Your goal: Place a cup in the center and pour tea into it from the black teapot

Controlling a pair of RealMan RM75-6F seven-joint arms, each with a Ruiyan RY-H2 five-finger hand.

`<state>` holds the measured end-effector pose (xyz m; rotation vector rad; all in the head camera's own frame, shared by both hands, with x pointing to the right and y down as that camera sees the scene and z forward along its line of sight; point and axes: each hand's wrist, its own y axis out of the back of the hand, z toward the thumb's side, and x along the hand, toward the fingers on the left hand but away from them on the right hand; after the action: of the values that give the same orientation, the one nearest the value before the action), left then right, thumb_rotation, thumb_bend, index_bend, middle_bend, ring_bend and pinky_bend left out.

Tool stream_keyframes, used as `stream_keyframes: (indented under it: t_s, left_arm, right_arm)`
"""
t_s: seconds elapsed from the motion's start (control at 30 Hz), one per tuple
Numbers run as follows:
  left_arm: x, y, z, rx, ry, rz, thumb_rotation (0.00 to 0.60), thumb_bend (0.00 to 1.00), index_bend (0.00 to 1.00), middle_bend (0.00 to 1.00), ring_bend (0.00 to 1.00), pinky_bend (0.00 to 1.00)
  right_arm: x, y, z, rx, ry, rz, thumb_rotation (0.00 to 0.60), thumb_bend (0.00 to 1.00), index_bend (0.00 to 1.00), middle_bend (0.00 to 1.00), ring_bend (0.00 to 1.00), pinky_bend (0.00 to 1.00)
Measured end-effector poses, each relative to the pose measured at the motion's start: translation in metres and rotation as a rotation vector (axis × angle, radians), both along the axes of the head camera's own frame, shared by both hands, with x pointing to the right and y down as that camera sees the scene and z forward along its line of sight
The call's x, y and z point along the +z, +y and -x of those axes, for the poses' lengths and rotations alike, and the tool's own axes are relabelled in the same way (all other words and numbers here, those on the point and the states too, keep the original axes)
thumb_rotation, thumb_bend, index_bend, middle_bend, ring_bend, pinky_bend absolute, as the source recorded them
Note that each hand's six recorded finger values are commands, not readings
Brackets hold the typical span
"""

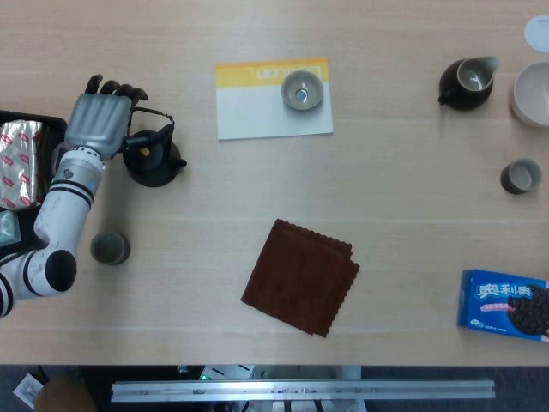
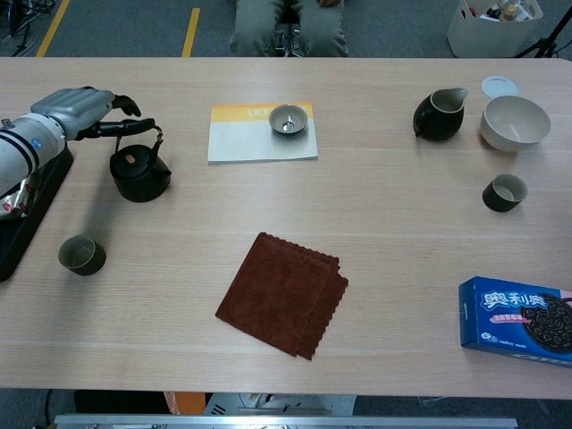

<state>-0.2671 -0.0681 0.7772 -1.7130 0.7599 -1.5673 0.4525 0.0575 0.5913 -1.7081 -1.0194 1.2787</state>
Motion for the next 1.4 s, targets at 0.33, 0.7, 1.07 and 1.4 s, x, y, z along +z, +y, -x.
stream_keyframes:
  t_s: [0.33,0.7,1.07,1.4]
  left_arm:
    - [0.007,-0.001,-0.006,0.004,-0.019,0.004,0.001,0.13,0.27,0.21,0.12,0.00]
    - [0.011,-0.001,-0.005,-0.012,-0.022,-0.007,0.002,0.13,0.32,0.21,0.12,0.00]
    - [0.007,0.002,-0.004,-0.015,-0.013,-0.016,0.002,0.13,0.37,0.21,0.12,0.00]
    - [-0.018,0.020,0.003,-0.010,0.012,-0.016,0.002,0.13,0.38,0.21,0.12,0.00]
  right_arm:
    - [0.001,0.003,-0.008,0.022,-0.001,0.004,0.600,0.26,0.18,0.12,0.01,0.02]
    - [0.000,0.006,-0.014,0.037,-0.002,0.001,0.600,0.26,0.18,0.12,0.01,0.02]
    - [-0.001,0.008,-0.018,0.047,-0.005,-0.002,0.600,0.26,0.18,0.12,0.01,0.02]
    - [-0.003,0.008,-0.018,0.047,-0.016,-0.011,0.600,0.26,0.18,0.12,0.01,0.02]
